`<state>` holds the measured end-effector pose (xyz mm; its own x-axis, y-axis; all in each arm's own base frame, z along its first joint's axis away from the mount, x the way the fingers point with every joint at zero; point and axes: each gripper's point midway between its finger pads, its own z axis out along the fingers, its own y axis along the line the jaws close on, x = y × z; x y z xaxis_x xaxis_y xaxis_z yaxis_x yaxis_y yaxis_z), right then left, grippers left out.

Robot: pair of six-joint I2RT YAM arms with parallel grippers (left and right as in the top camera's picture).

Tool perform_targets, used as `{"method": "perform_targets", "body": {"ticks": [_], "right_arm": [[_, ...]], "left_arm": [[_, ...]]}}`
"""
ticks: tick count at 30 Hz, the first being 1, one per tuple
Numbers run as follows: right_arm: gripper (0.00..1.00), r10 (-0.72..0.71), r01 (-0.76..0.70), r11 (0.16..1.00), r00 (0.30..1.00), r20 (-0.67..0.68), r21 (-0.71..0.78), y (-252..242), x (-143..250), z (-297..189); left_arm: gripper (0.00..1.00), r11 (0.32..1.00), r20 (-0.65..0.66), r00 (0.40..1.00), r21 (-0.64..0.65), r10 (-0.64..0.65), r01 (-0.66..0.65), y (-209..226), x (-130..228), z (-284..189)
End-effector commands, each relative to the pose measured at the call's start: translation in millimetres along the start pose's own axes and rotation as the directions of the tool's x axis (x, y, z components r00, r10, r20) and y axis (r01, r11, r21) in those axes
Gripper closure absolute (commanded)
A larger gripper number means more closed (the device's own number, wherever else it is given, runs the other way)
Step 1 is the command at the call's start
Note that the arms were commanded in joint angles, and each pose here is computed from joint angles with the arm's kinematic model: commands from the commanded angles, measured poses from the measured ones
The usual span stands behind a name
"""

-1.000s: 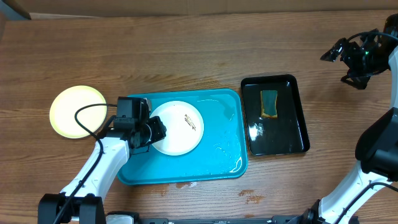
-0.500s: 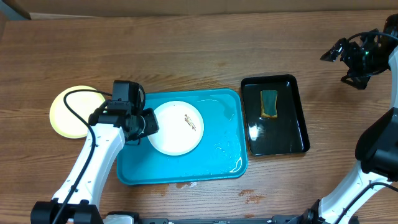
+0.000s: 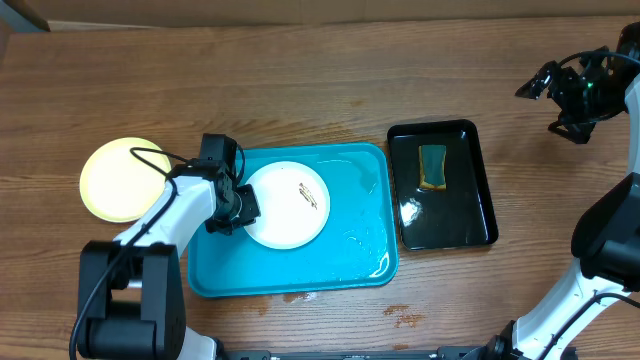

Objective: Clean dirty plates on tray and stack at the side
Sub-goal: 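Grip the white plate rim with the left gripper and pull it left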

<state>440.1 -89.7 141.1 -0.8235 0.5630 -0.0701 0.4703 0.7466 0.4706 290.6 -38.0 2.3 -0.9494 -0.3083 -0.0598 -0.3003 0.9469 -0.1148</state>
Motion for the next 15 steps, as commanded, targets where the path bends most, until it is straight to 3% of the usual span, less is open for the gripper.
{"method": "perform_targets", "body": {"ticks": [1,9,15], "right_arm": [[0.00,-0.012,0.012,1.000,1.000,0.027,-0.019,8,-6,-8],[0.00,-0.012,0.012,1.000,1.000,0.027,-0.018,8,-6,-8],[0.00,-0.012,0.012,1.000,1.000,0.027,-0.019,8,-6,-8]], "left_arm": [[0.80,0.998,0.015,0.998,-0.007,0.066,-0.066,0,-3,6],[0.89,0.974,0.128,0.967,0.020,0.220,-0.224,-18,-36,-7],[0.89,0.914,0.216,0.906,0.105,0.365,-0.393,-48,-47,-12]]}}
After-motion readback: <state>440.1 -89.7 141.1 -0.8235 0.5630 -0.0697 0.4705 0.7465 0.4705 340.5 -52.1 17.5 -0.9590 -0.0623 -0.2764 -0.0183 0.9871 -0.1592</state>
